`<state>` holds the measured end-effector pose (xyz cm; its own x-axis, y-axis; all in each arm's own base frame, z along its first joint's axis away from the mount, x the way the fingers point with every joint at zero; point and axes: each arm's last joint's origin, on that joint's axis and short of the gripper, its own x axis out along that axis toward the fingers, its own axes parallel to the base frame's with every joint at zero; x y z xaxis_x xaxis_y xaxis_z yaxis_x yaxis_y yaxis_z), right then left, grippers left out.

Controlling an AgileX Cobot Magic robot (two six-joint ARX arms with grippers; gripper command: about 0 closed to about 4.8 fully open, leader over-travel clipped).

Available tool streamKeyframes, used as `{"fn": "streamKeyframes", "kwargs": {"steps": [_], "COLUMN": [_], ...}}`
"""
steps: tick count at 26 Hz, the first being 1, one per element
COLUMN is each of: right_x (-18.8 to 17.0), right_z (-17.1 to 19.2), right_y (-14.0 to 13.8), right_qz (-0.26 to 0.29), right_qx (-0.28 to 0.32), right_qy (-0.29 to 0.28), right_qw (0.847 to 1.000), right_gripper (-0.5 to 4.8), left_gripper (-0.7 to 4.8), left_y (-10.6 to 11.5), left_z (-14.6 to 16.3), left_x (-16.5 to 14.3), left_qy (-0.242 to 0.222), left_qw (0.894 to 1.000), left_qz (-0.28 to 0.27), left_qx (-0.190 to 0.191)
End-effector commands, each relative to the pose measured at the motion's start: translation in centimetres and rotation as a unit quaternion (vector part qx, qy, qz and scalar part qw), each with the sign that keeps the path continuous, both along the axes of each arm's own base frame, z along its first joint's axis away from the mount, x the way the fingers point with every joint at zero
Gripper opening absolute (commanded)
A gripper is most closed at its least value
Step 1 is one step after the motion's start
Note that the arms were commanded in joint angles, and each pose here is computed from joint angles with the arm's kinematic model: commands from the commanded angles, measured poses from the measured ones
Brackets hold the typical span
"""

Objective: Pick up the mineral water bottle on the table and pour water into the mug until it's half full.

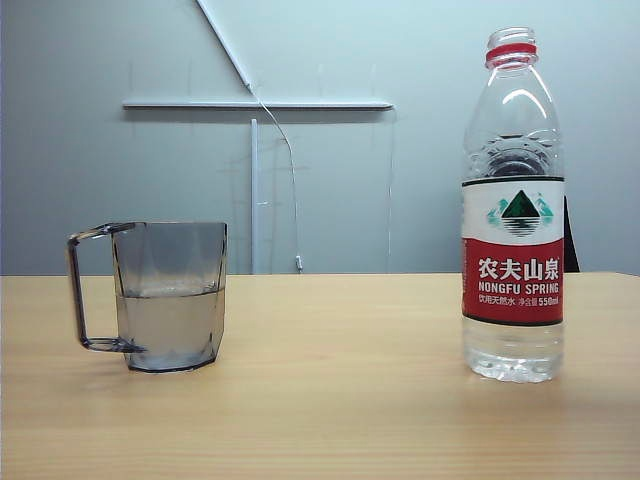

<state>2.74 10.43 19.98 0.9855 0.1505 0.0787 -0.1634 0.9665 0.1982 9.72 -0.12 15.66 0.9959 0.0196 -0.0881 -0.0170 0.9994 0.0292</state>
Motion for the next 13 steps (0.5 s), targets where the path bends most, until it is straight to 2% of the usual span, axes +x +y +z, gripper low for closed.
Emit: {"fn": "streamKeyframes", "kwargs": {"steps": [1,2,3,4,6,8,13], "right_x": [-0.95,-1.1,-1.31,-1.41,-1.46,-1.45,-1.46], "right_z": [0.67,0.78,0.97,1.05,1.1,1.03,1.05], "right_y": [-0.74,-0.9,-1.18,-1.36,-1.62,-1.64,-1.61], "right_qz": [0.032,0.039,0.047,0.05,0.045,0.041,0.045], "right_qx": [-0.022,-0.024,-0.024,-0.019,-0.013,-0.019,-0.018], "right_qy": [-0.001,-0.001,0.0,0.004,0.014,0.017,0.013], "right_qw": [0.999,0.999,0.999,0.999,0.999,0.999,0.999], "right_gripper": [2.47,1.92,1.07,0.8,0.79,-0.08,-0.04], "left_gripper": [-0.02,-0.02,-0.02,-0.02,-0.02,-0.02,-0.02], "left_y": [0.02,0.08,0.21,0.34,0.48,0.47,0.47], "left_z": [0.17,0.16,0.16,0.17,0.17,0.16,0.16], "left_x": [0.0,0.0,0.0,0.0,0.0,0.0,0.0], "left_qy": [-0.005,-0.005,-0.005,-0.005,-0.005,-0.005,-0.005], "left_qw": [1.0,1.0,1.0,1.0,1.0,1.0,1.0], "left_qz": [0.0,0.003,0.009,0.016,0.024,0.023,0.023], "left_qx": [-0.002,-0.002,-0.002,-0.002,-0.002,-0.002,-0.002]}}
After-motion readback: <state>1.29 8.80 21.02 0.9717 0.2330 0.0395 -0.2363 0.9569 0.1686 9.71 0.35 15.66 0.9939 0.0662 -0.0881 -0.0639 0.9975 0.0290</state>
